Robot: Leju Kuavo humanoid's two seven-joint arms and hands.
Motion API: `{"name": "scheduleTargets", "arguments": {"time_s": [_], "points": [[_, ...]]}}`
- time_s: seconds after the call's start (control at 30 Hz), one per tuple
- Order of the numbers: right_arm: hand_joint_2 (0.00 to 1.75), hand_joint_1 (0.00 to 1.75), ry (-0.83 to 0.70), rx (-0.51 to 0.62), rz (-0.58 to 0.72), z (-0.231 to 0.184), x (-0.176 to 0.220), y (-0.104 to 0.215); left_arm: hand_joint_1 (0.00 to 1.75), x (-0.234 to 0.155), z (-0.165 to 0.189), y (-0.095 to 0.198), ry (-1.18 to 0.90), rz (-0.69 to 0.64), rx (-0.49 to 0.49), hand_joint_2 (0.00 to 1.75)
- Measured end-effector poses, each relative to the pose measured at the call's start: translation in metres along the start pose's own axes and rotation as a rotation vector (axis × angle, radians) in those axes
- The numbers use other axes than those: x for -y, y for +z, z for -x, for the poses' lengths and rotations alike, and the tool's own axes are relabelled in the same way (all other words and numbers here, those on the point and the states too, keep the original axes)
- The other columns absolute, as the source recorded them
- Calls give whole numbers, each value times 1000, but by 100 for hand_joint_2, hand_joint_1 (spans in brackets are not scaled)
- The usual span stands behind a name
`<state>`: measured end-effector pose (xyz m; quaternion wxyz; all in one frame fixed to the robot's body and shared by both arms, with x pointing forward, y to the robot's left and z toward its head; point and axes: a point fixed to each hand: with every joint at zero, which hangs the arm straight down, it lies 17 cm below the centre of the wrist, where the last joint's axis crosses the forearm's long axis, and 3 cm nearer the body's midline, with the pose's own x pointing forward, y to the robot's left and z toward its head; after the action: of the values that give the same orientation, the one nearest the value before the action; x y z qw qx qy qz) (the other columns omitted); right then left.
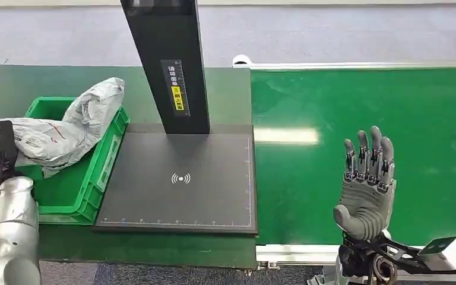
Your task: Moved the parcel from conveyor to table for the left to box.
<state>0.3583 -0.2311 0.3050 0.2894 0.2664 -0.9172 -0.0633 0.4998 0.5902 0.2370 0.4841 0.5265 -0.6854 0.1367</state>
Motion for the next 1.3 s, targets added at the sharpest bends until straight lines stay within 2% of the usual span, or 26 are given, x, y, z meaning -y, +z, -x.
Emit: {"name": "scheduleTargets", "arguments": {"time_s": [0.3, 0.33, 0.37, 0.43, 0.53, 0.7, 0.8, 0.93, 1.3], "points": [[175, 0, 6, -13, 9, 4, 4, 2, 175, 8, 14, 1, -61, 16, -56, 175], [175, 0, 8, -15, 10, 4, 4, 2, 63, 9, 14, 1, -66, 21, -57, 175], [175, 0, 12, -17, 11, 5, 5, 2, 0, 12, 14, 1, -64, 31, -59, 175], [175, 0, 16, -18, 15, 5, 6, 3, 0, 20, 15, 3, -28, 67, -72, 175], [175, 0, 25, -20, 26, 5, 10, 3, 0, 44, 6, 11, 141, 170, -74, 175], [175, 0, 37, -29, 34, 8, 13, 3, 0, 87, -47, 40, 556, 381, -5, 175], [175, 0, 44, -32, 48, 11, 16, 3, 0, 101, -76, 59, 737, 471, 22, 175], [175, 0, 44, -38, 56, 13, 17, 4, 0, 105, -93, 71, 788, 496, 48, 175], [175, 0, 41, -44, 64, 16, 18, 5, 0, 105, -104, 80, 826, 504, 66, 175]]}}
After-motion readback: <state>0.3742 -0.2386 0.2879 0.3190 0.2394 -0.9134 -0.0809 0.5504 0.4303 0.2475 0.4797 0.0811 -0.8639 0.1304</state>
